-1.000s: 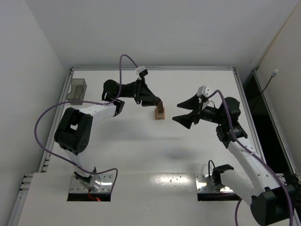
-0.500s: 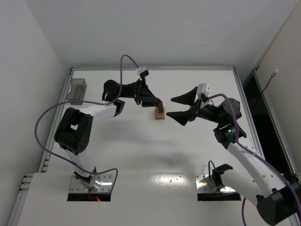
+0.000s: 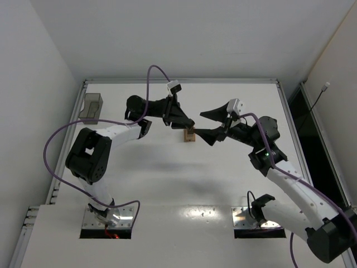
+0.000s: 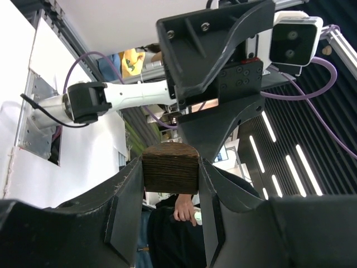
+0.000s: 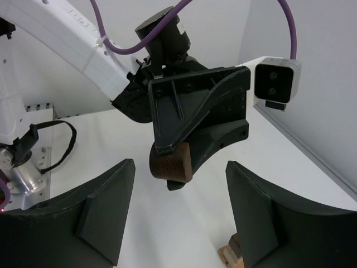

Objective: Build the wood block tower

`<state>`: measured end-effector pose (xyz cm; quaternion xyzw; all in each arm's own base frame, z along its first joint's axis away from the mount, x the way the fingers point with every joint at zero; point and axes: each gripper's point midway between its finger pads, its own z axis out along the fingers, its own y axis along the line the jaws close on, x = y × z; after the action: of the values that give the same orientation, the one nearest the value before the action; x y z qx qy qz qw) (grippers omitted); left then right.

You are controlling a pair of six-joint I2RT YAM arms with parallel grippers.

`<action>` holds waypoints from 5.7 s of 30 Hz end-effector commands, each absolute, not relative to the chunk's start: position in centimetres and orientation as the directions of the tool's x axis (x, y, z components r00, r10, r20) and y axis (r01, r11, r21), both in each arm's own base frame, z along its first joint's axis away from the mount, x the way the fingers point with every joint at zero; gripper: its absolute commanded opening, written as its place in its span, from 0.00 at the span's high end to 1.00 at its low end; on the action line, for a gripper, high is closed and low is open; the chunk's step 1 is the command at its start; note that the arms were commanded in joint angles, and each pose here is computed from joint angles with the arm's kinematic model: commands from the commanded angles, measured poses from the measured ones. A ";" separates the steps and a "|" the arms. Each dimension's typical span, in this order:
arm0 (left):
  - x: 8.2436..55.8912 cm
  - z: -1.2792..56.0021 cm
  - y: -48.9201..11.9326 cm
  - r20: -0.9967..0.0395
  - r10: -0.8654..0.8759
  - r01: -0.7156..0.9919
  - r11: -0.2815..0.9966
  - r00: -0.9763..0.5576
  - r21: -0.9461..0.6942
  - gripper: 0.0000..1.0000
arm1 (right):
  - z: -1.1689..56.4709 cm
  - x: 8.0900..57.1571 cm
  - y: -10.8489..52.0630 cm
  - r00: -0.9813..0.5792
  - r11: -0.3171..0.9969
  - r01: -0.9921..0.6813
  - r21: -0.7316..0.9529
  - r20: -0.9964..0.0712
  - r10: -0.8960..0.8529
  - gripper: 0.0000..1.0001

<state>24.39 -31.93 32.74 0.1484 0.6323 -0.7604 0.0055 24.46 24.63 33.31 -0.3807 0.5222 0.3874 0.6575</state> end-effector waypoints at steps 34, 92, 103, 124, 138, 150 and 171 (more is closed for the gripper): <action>23.2 38.1 -30.8 -0.448 0.110 0.390 -0.341 -0.887 -0.856 1.00 | 35.6 24.8 26.4 0.261 0.423 -0.889 -0.176 -0.954 0.151 0.45; 40.1 20.8 -10.9 -0.735 -0.367 -0.156 0.927 -0.570 -0.341 0.00 | 23.6 33.7 24.1 -0.787 0.802 -0.297 0.519 -0.609 0.102 1.00; 39.5 18.6 -10.5 -0.730 -0.309 -0.139 0.948 -0.610 -0.285 0.00 | 19.7 39.0 25.2 -0.833 0.872 -0.155 0.465 -0.537 0.138 1.00; 39.4 17.7 -11.1 -0.715 -0.306 -0.116 0.946 -0.628 -0.303 0.00 | 14.8 41.0 26.3 -0.847 0.902 -0.189 0.388 -0.529 0.050 1.00; 39.6 17.4 -11.6 -0.702 -0.312 -0.112 0.942 -0.640 -0.316 0.00 | 13.6 40.3 26.0 -0.860 0.905 -0.198 0.377 -0.510 0.024 1.00; 39.7 17.4 -11.4 -0.705 -0.313 -0.118 0.943 -0.637 -0.311 0.00 | 12.9 40.2 26.2 -0.866 0.903 -0.199 0.381 -0.500 0.020 1.00; 39.6 17.0 -11.7 -0.694 -0.310 -0.109 0.942 -0.650 -0.318 0.00 | 11.5 39.9 26.0 -0.877 0.907 -0.191 0.375 -0.481 0.015 0.84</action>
<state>39.05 -11.20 16.47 -0.1225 0.9042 -0.1145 0.3927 39.43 25.39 11.59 -0.0412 0.9490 0.2030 0.2376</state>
